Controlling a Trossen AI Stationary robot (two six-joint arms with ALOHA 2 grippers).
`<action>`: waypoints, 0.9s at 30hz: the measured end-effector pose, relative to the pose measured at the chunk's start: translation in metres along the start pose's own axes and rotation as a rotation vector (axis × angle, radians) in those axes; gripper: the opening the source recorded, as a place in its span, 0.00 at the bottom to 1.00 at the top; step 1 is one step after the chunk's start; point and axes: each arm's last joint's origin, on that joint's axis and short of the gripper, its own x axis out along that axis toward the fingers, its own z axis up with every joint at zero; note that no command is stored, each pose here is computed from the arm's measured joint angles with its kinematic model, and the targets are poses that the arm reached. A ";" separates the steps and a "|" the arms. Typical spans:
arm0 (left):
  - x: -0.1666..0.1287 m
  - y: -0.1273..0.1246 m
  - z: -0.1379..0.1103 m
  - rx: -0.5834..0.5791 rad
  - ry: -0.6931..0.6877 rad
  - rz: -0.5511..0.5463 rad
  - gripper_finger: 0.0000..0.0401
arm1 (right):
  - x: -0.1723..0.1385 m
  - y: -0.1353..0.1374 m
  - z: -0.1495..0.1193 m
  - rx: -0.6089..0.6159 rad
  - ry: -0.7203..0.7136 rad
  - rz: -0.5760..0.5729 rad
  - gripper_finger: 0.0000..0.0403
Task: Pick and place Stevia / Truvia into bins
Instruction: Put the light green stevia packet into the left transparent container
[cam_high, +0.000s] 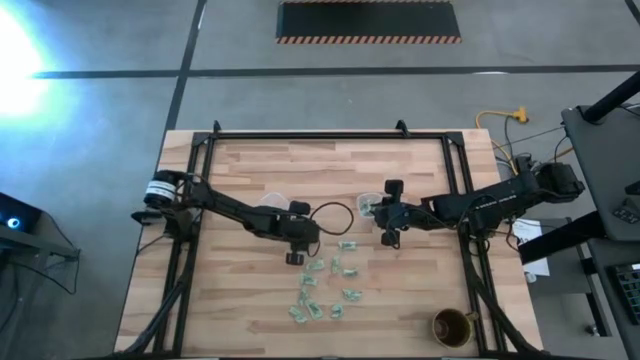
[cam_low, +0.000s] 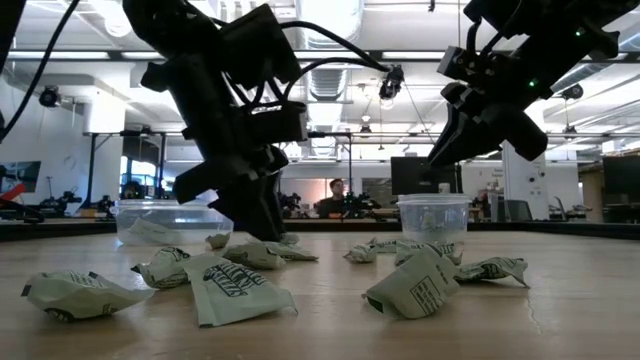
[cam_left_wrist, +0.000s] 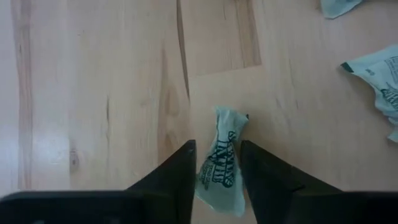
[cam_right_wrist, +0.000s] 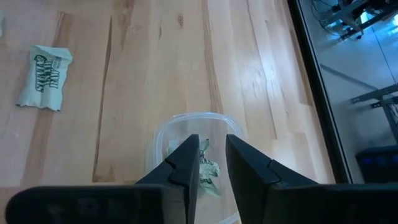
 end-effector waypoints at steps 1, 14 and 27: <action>0.000 0.000 0.000 0.000 0.001 0.000 0.23 | 0.000 0.000 0.000 0.000 0.000 0.001 0.17; -0.003 0.003 0.007 0.007 -0.012 0.098 0.01 | 0.000 0.000 0.000 0.001 0.000 0.001 0.16; -0.051 -0.010 0.015 0.027 -0.048 0.455 0.02 | 0.000 0.000 -0.001 0.003 0.003 0.002 0.15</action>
